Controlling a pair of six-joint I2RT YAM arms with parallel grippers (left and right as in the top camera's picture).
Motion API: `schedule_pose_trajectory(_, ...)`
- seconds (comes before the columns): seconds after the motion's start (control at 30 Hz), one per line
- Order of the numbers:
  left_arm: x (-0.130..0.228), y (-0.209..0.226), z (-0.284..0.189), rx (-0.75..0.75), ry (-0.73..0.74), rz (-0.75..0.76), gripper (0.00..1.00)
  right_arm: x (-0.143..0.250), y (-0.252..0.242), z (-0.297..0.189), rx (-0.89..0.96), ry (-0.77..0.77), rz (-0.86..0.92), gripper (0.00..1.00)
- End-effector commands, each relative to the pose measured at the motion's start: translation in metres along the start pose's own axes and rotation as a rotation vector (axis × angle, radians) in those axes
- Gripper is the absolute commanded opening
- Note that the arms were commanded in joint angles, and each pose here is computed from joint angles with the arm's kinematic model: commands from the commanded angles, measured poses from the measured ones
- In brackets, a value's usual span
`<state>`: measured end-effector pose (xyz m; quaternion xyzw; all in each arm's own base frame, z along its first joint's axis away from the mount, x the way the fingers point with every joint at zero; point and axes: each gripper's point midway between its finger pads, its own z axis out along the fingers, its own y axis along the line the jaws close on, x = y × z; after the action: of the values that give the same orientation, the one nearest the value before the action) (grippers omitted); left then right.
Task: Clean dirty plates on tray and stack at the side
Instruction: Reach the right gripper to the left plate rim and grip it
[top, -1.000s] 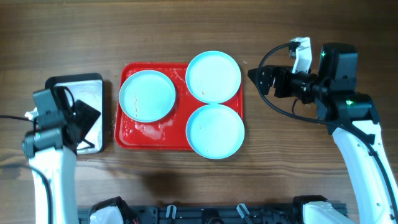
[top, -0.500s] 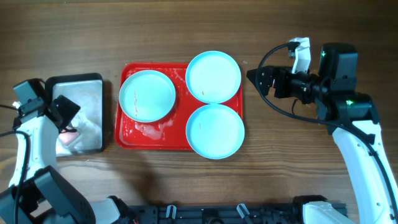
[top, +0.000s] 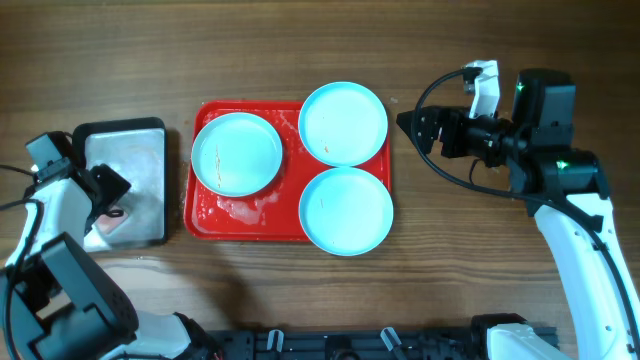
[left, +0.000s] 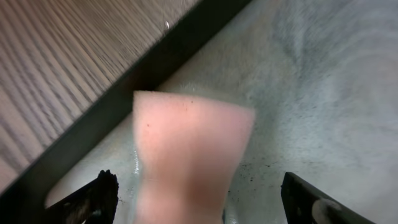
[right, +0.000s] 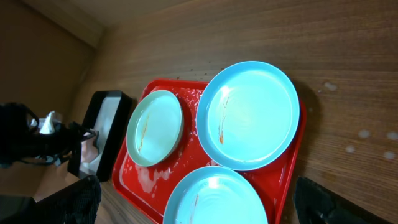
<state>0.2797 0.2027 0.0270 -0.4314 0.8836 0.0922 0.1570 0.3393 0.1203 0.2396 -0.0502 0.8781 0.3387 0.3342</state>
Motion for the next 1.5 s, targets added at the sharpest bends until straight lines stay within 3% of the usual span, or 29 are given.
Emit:
schedule_pose_trajectory(0.0, 0.006, -0.004, 0.012, 0.016, 0.044, 0.018, 0.74, -0.005, 0.005, -0.002, -0.010, -0.008, -0.026, 1.00)
schedule_pose_trajectory(0.03, 0.007, -0.004, 0.014, 0.015, 0.050, 0.009, 0.71, -0.005, 0.005, -0.002, -0.010, -0.008, -0.026, 1.00)
schedule_pose_trajectory(0.1, 0.008, -0.004, 0.015, 0.017, 0.056, -0.028, 0.50, -0.005, 0.005, -0.002, -0.010, -0.008, -0.026, 1.00)
schedule_pose_trajectory(0.2, 0.008, -0.005, 0.015, 0.018, 0.056, -0.060, 0.30, -0.005, 0.005, -0.002, -0.010, -0.008, -0.026, 1.00)
schedule_pose_trajectory(0.37, 0.008, -0.005, 0.015, 0.018, 0.056, -0.059, 0.04, -0.005, 0.005, -0.002, -0.010, -0.008, -0.026, 1.00)
schedule_pose_trajectory(0.7, -0.008, -0.021, -0.039, 0.087, -0.005, -0.032, 0.04, -0.010, 0.004, -0.005, 0.018, -0.022, -0.058, 1.00)
schedule_pose_trajectory(0.83, -0.003, -0.039, -0.072, 0.147, -0.005, 0.003, 0.04, -0.022, 0.010, -0.016, 0.123, -0.022, -0.106, 1.00)
schedule_pose_trajectory(1.03, 0.007, -0.036, -0.106, 0.179, -0.015, -0.034, 0.04, -0.026, 0.049, -0.020, 0.177, -0.011, -0.203, 1.00)
schedule_pose_trajectory(1.2, 0.017, -0.035, -0.125, 0.219, -0.006, -0.032, 0.04, -0.025, 0.078, -0.003, 0.080, -0.011, -0.152, 1.00)
schedule_pose_trajectory(1.47, 0.018, -0.042, -0.152, 0.311, -0.047, -0.031, 0.04, 0.007, 0.092, 0.075, -0.012, 0.154, -0.079, 0.99)
